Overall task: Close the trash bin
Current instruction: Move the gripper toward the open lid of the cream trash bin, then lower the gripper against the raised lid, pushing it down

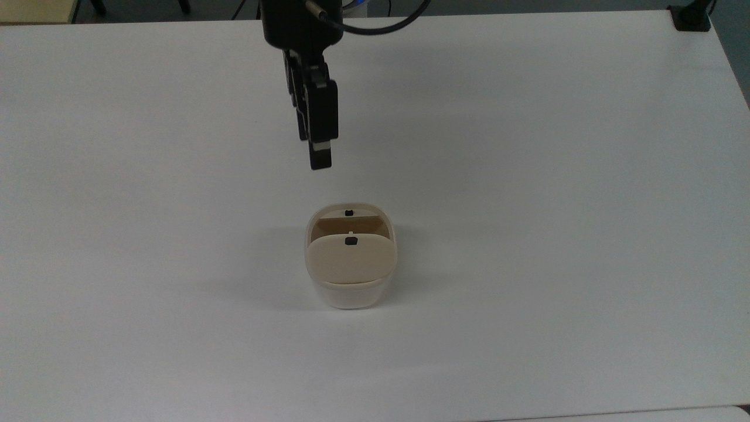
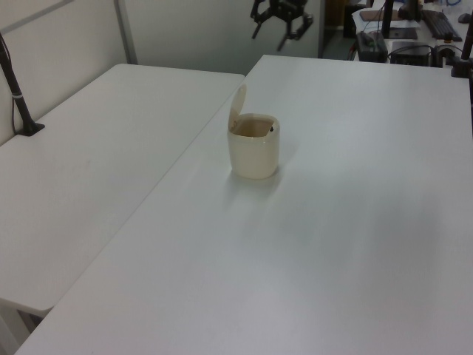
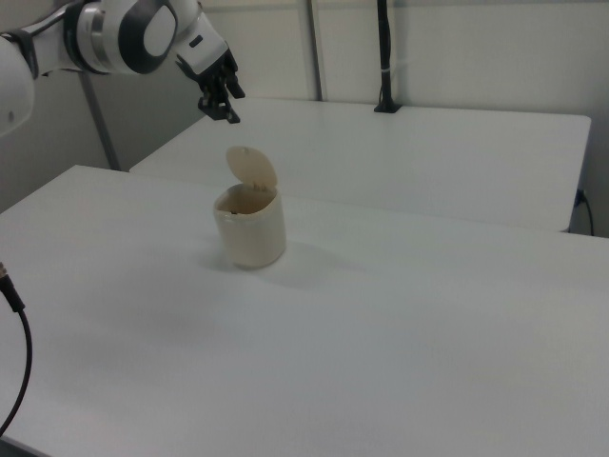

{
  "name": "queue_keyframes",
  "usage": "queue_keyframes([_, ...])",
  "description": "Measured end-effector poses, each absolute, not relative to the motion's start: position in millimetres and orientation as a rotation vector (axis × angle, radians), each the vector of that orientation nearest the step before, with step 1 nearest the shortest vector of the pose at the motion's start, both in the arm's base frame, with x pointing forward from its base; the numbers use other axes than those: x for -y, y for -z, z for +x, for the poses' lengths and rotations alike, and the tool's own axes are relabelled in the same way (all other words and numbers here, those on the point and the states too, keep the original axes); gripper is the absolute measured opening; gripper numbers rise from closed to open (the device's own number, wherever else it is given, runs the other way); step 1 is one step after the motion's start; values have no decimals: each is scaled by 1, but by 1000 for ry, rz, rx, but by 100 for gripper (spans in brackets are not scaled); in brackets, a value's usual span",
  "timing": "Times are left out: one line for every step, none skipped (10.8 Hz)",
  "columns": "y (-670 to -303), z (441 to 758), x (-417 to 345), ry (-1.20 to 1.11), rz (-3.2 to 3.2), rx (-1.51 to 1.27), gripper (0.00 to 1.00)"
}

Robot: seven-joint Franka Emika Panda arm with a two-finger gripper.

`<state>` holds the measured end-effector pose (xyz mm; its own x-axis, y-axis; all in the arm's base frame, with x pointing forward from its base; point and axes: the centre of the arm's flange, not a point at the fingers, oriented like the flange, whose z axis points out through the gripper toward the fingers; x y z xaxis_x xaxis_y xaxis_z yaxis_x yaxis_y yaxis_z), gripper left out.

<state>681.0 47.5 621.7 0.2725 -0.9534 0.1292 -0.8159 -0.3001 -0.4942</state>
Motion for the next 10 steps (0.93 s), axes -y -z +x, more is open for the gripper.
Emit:
queue_keyframes([-621, 693, -48, 631, -2159, -1622, 47])
queue_keyframes([-620, 702, -51, 669, -2112, -1625, 33])
queue_keyframes([-617, 709, -54, 697, -2082, -1627, 17])
queue_keyframes([-611, 717, -57, 719, -2070, -1634, 2])
queue_keyframes([-598, 725, -64, 725, -2086, -1636, 1])
queue_keyframes([-582, 732, -75, 716, -2111, -1632, 1])
queue_keyframes([-568, 737, -89, 705, -2133, -1621, 1])
queue_keyframes([-560, 739, -102, 694, -2151, -1607, 1])
queue_keyframes([-556, 739, -111, 688, -2161, -1598, 1])
queue_keyframes([-554, 739, -115, 685, -2167, -1594, 1])
